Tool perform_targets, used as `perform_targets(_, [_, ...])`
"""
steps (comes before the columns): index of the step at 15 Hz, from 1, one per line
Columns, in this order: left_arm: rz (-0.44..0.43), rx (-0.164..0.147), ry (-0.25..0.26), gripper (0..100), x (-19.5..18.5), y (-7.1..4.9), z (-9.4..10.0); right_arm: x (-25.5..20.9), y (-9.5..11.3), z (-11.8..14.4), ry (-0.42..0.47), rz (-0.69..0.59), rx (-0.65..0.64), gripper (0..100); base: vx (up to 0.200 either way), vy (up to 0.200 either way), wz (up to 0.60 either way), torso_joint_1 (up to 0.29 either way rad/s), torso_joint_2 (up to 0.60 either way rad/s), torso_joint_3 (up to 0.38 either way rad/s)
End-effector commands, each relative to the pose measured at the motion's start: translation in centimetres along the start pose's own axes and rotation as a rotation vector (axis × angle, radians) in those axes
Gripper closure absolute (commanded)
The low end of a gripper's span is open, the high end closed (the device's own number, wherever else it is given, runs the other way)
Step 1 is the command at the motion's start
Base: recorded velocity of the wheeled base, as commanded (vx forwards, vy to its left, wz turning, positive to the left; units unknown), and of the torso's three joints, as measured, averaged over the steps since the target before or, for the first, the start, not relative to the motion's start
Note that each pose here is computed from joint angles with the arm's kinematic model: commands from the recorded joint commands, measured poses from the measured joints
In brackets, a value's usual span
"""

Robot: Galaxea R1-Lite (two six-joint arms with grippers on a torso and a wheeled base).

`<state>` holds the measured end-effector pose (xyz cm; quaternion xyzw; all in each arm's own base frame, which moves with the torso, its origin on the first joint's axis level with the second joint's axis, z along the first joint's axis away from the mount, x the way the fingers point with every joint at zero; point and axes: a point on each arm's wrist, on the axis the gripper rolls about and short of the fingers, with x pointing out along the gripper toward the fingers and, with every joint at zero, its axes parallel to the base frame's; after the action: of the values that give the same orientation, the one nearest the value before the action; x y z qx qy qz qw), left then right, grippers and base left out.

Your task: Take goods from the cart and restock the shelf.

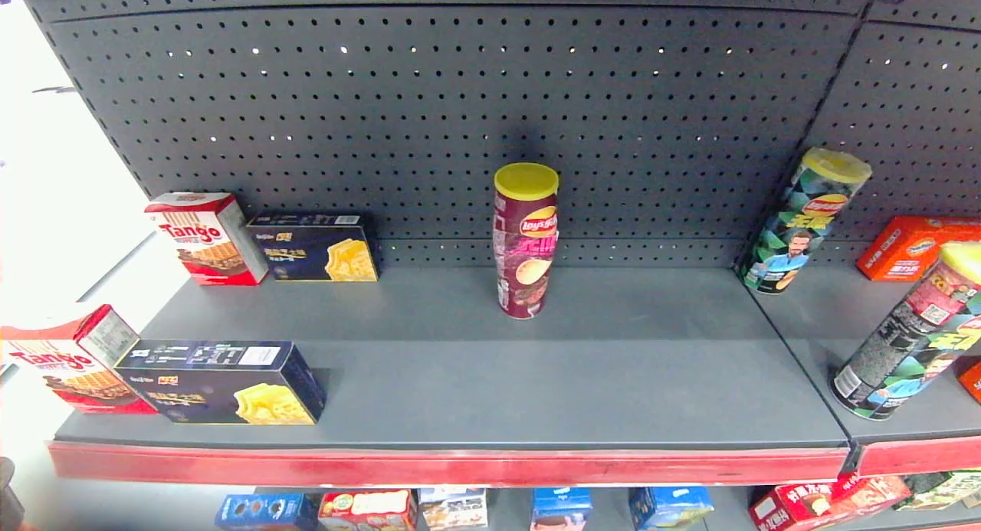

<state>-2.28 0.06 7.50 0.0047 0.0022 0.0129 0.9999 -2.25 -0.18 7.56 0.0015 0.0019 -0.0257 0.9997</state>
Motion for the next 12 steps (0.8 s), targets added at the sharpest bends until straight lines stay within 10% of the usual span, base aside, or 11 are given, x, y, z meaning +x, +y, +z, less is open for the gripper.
perform_targets(1, [0.000, 0.000, 0.000, 0, 0.00, 0.00, 0.00, 0.01, 0.00, 0.02, -0.001, 0.001, 0.000, 0, 0.000, 0.000, 0.00, 0.000, 0.00, 0.000])
perform_targets(12, [-0.003, -0.011, 0.000, 0, 0.00, -0.01, 0.00, -0.01, 0.00, 0.04, -0.001, 0.001, 0.000, 0, 0.000, 0.000, 0.16, 0.000, 0.00, 0.000])
